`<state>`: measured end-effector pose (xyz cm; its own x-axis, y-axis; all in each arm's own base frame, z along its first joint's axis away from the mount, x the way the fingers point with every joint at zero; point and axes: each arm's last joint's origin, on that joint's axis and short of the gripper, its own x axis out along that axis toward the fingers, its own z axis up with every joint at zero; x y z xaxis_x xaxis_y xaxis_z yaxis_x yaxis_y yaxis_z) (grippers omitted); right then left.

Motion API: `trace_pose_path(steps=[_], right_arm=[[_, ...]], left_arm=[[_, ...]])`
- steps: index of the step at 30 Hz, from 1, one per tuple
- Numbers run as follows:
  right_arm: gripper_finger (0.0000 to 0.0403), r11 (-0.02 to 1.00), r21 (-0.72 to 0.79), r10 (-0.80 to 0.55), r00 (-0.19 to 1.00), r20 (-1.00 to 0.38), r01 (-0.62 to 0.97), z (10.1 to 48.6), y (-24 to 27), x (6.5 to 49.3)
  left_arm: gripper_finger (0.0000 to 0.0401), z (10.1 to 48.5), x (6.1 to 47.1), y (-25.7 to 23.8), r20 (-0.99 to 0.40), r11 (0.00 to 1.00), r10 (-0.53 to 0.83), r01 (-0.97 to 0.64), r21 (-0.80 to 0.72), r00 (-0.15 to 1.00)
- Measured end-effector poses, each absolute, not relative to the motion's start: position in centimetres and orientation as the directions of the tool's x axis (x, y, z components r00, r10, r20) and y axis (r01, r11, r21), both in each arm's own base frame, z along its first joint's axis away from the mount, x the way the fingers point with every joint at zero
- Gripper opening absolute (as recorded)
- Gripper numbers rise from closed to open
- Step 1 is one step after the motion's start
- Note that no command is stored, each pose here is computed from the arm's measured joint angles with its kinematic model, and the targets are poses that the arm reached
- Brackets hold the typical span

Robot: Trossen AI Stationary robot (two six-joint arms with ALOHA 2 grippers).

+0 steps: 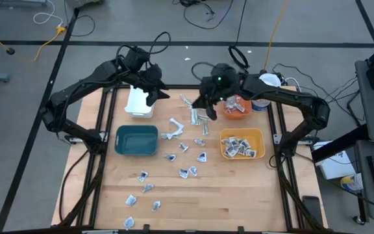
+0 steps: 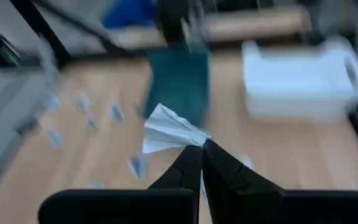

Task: Pick & Place First Aid Supplies
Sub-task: Put the bandage into the white bin

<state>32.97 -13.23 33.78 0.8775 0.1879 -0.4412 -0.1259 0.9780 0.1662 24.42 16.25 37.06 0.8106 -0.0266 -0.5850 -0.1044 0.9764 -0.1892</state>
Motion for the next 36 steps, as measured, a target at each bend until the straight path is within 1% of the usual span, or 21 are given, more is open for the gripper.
trace_pose_path(steps=[4, 8, 14, 17, 22, 24, 26, 29, 34, 36], right_arm=[[0.0000, 0.956, 0.216, 0.256, 0.921, -0.295, -0.197, 35.1, -13.3, 33.6], [0.0000, 0.952, 0.192, 0.273, 0.944, -0.183, -0.238, 36.2, -13.2, 34.3], [0.0000, 0.946, 0.187, 0.288, 0.951, -0.113, -0.264, 36.9, -13.2, 34.5], [0.0000, 0.937, 0.191, 0.316, 0.942, -0.109, -0.292, 36.9, -13.1, 34.5], [0.0000, 0.936, 0.183, 0.323, 0.941, -0.100, -0.301, 37.0, -12.9, 34.6], [0.0000, 0.934, 0.183, 0.326, 0.941, -0.092, -0.306, 37.1, -12.8, 34.6], [0.0000, 0.933, 0.186, 0.328, 0.941, -0.079, -0.309, 37.3, -12.7, 34.7], [0.0000, 0.930, 0.183, 0.335, 0.939, -0.074, -0.318, 37.3, -12.5, 34.7], [0.0006, 0.931, 0.181, 0.333, 0.940, -0.074, -0.316, 37.3, -12.5, 34.8], [0.0012, 0.932, 0.180, 0.331, 0.941, -0.075, -0.313, 37.3, -12.5, 34.8]], left_arm=[[0.0223, 37.6, 25.3, 15.7, -0.531, 0.990, -0.048, -0.032, -0.140, 0.846], [0.0223, 38.1, 26.4, 14.5, -0.481, 0.997, -0.080, 0.062, -0.053, 0.873], [0.0223, 38.6, 27.8, 12.5, -0.436, 0.985, -0.131, 0.165, 0.040, 0.890], [0.0223, 38.8, 28.3, 11.6, -0.416, 0.979, -0.155, 0.195, 0.054, 0.896], [0.0217, 38.9, 28.7, 10.7, -0.413, 0.979, -0.162, 0.198, 0.046, 0.896], [0.0200, 39.0, 28.9, 10.6, -0.406, 0.981, -0.160, 0.189, 0.033, 0.900], [0.0172, 39.0, 28.9, 10.4, -0.406, 0.982, -0.162, 0.187, 0.023, 0.900], [0.0117, 39.0, 29.0, 10.4, -0.412, 0.986, -0.138, 0.162, 0.023, 0.901], [0.0018, 39.0, 29.0, 10.4, -0.411, 0.988, -0.139, 0.156, 0.008, 0.901], [0.0010, 39.0, 29.0, 10.4, -0.411, 0.989, -0.139, 0.151, -0.004, 0.901]])
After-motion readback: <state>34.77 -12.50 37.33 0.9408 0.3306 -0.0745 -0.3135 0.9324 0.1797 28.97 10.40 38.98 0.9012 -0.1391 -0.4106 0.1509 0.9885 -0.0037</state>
